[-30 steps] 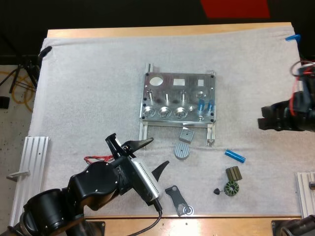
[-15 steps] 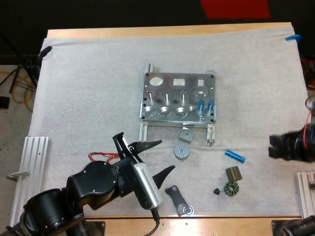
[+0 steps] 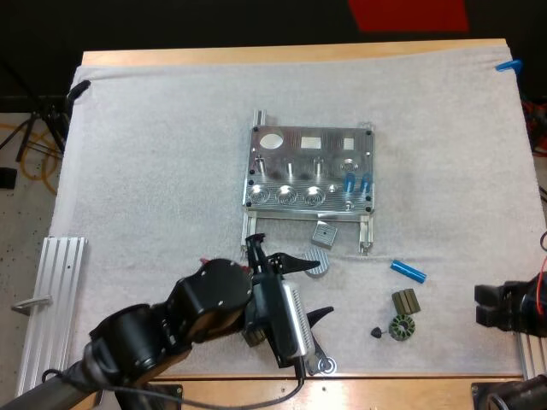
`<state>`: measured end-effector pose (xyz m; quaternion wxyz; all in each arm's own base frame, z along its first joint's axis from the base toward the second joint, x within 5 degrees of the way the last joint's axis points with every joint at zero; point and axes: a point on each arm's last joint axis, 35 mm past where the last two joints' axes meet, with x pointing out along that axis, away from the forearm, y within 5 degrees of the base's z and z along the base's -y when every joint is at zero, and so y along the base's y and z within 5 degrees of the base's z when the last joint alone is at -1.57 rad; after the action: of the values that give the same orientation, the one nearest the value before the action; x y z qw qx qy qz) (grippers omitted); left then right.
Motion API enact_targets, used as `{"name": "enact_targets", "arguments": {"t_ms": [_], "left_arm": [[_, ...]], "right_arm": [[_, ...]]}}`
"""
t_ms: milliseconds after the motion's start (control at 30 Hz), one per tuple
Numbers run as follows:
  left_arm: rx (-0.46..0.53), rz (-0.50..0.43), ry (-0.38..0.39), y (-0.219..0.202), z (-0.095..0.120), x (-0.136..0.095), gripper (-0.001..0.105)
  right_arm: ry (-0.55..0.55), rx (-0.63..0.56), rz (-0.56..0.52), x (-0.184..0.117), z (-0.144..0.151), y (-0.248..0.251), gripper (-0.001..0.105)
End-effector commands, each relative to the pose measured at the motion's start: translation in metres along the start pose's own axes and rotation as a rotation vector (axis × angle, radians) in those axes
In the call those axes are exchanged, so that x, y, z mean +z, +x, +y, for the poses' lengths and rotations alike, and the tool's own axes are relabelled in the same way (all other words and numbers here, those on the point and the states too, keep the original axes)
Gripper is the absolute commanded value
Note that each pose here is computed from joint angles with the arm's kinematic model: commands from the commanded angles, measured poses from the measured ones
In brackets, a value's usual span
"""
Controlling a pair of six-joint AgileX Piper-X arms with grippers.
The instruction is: Load cells from right to left
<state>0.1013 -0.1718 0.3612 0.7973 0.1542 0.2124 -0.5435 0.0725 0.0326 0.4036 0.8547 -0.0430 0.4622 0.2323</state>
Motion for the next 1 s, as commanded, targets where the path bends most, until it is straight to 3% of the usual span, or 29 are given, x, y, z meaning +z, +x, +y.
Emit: {"name": "enact_targets", "arguments": {"t_ms": [0,100,233,333,533,767,967], "left_arm": [[-0.014,-0.018,-0.004,0.001,0.004,0.004,0.058],[-0.023,-0.002,-0.009,0.009,0.017,0.006,0.058],[-0.013,0.014,0.04,0.02,0.037,0.013,0.058],[-0.041,0.018,0.083,0.029,0.044,0.02,0.058],[-0.109,0.056,0.091,0.06,0.054,0.03,0.058],[-0.14,0.126,0.174,0.102,0.067,0.028,0.058],[-0.168,0.194,0.189,0.138,0.077,0.02,0.058]], "right_arm": [[0.024,0.021,0.026,-0.006,0.0,0.001,0.046],[0.058,0.054,0.036,-0.015,0.001,0.005,0.046],[0.105,0.093,0.061,-0.025,0.001,0.013,0.046],[0.119,0.104,0.072,-0.029,0.001,0.016,0.046],[0.116,0.102,0.06,-0.027,0.0,0.021,0.046],[0.119,0.058,0.058,-0.027,-0.002,0.025,0.046],[0.121,0.058,0.058,-0.027,-0.002,0.025,0.046]]}}
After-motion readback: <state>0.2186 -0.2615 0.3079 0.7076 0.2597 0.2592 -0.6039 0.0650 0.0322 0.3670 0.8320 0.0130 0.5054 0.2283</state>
